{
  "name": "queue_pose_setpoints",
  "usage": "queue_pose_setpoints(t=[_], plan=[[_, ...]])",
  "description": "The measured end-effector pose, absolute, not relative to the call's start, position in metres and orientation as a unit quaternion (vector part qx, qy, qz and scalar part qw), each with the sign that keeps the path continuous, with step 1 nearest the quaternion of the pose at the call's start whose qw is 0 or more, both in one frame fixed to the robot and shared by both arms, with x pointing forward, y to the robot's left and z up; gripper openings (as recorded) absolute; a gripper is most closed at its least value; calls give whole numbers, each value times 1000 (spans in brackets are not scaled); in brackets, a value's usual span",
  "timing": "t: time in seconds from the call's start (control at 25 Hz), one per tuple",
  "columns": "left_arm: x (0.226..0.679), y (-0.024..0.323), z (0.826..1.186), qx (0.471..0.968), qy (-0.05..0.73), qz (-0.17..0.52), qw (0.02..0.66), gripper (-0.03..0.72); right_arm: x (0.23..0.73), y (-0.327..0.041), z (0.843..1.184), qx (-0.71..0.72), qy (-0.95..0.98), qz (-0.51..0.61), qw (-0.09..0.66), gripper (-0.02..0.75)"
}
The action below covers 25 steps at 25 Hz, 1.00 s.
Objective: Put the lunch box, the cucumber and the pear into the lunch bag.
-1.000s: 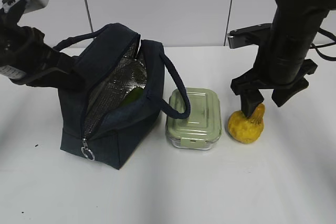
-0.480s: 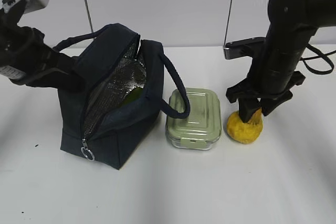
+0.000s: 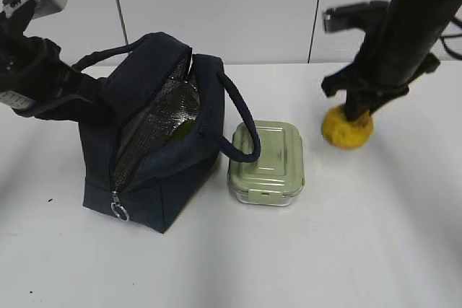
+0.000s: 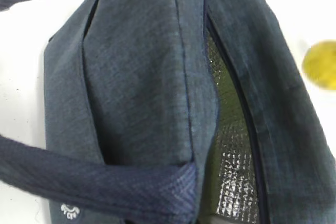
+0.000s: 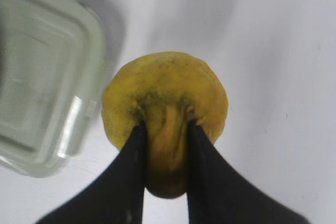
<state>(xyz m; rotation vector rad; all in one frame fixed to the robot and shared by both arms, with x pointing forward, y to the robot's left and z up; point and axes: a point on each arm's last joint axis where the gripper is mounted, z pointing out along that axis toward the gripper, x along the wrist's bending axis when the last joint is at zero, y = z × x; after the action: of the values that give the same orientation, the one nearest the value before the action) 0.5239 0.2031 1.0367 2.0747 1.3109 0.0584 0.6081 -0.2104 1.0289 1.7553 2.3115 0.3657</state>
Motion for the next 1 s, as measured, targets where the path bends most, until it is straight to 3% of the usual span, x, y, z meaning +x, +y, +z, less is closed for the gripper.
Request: queue_pose_setpoints(t=[0.16, 0.32, 0.52, 0.8, 0.88, 1.0], plan=[[524, 203, 1037, 796, 503, 22, 337, -19, 593, -179, 1103, 519, 797, 295, 94, 140], [524, 203, 1037, 796, 503, 22, 337, -20, 577, -129, 1135, 419, 805, 416, 55, 138], [524, 203, 1037, 796, 503, 23, 337, -20, 578, -80, 1101, 381, 829, 408, 10, 136], [524, 203, 1037, 796, 503, 23, 336, -20, 597, -65, 1048, 395, 845, 359, -8, 143], [524, 203, 1037, 796, 503, 23, 336, -20, 598, -65, 1045, 397, 845, 358, -8, 183], [524, 203, 1037, 796, 503, 24, 337, -20, 599, -64, 1046, 398, 842, 364, -7, 407]])
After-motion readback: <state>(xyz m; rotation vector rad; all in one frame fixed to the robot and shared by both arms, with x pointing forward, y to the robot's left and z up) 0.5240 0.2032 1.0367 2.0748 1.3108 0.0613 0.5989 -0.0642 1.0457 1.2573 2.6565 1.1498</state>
